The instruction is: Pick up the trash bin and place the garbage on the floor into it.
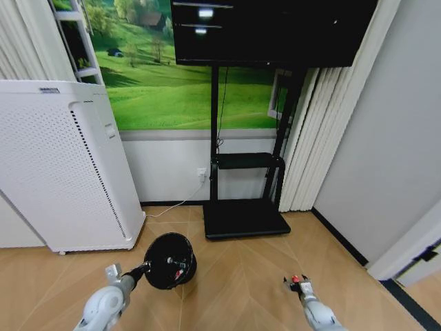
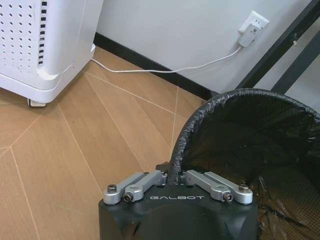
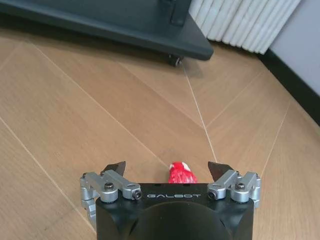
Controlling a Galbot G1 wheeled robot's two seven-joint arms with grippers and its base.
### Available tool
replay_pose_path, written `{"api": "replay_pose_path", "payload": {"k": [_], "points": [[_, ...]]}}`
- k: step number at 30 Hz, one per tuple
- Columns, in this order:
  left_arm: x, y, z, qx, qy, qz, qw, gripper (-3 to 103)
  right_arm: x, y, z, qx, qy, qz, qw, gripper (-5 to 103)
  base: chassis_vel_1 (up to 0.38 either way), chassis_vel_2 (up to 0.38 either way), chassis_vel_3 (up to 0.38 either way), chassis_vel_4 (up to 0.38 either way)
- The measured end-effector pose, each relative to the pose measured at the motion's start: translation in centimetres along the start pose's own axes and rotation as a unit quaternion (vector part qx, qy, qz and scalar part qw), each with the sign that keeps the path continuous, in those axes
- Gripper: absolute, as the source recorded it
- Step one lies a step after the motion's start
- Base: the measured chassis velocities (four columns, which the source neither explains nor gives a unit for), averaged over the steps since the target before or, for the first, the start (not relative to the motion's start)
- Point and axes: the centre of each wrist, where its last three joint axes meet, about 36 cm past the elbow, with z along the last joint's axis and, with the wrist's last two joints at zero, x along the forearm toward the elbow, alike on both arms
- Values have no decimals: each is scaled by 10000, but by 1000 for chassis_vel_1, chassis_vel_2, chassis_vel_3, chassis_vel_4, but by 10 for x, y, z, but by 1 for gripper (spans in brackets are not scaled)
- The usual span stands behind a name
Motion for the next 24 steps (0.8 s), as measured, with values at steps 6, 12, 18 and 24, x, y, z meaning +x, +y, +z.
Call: {"api": "replay_pose_path", "payload": {"k": [6, 12, 18, 24], "points": [[2, -1, 0, -8, -6, 20, 10000, 3, -13, 7, 6, -78, 255, 14, 9996, 92, 0, 0, 0, 0], [4, 1, 0, -7, -20, 16, 10000, 3, -21, 6, 7, -258, 390, 72, 9989, 86, 0, 0, 0, 0], [3, 1, 1, 1, -30, 9, 10000, 3, -20, -1, 4, -460, 242, 108, 9986, 80, 0, 0, 0, 0], [1, 1, 1, 8, -31, 15, 10000, 3, -13, -5, 5, -497, 83, 70, 9987, 77, 0, 0, 0, 0]]}}
